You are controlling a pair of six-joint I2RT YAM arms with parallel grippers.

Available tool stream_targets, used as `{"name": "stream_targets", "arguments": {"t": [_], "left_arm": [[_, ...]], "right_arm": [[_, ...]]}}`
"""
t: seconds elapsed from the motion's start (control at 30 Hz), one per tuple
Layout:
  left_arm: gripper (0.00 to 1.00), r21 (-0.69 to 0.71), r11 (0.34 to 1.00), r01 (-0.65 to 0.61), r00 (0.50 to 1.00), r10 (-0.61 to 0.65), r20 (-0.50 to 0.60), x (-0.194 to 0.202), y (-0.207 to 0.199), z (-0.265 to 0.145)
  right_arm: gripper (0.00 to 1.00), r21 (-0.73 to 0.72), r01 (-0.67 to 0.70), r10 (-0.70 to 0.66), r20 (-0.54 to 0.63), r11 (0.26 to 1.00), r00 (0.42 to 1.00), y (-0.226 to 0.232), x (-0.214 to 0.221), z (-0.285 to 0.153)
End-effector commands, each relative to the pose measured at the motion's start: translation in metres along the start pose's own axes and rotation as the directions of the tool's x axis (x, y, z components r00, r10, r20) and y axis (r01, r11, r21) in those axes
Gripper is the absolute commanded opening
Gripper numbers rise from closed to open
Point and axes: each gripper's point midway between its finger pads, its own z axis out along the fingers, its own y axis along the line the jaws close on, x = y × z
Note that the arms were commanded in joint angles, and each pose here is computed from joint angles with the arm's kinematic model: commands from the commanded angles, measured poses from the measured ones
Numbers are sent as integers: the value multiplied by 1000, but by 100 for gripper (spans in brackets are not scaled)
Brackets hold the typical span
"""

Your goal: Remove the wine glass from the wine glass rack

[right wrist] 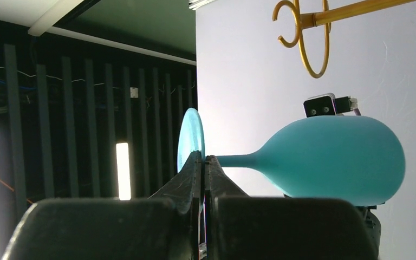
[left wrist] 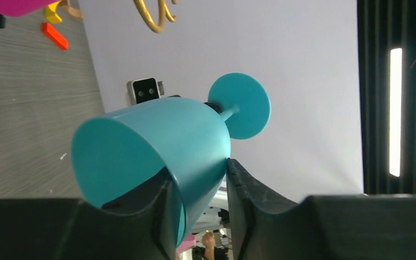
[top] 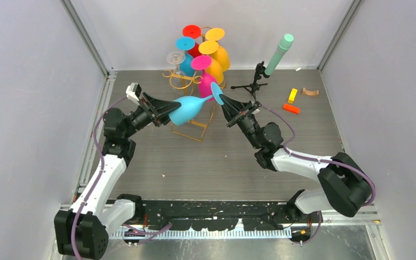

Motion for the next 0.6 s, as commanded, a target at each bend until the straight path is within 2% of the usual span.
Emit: {"name": "stream_targets", "arguments": {"t": [0.0,0.13,0.17,0.27,0.33,0.37,0.43,0.57], "left_arm": [[30,165,980,-115,992,121,-26,14,-61,-9],[3,168,971,-169,984,175,-26,15,-69,-9],[0,168,970,-173,983,181,-29,15,-69,-9],[0,177,961,-213,974,223,-36,17,-75,-9],[0,165,956,-242,967,252,-40,18,-76,-9],[0,148,954,-260,962,269,-42,18,-74,-9],[0,94,948,-304,949,310,-52,18,-68,-10],[0,-102,905,-413,909,401,-116,18,-40,-18]], "right_arm": [[0,43,8,-10,31,999,999,-17,-9,-5],[0,55,16,-18,41,998,999,-21,-12,-4],[0,54,18,-20,38,998,999,-21,-12,-3],[2,56,26,-28,37,998,999,-23,-12,-2],[14,57,49,-51,37,997,998,-25,-13,-4],[25,62,69,-71,38,996,997,-27,-14,-6],[40,86,85,-89,51,993,995,-33,-18,-9],[59,199,99,-122,104,975,987,-58,-33,-20]]}}
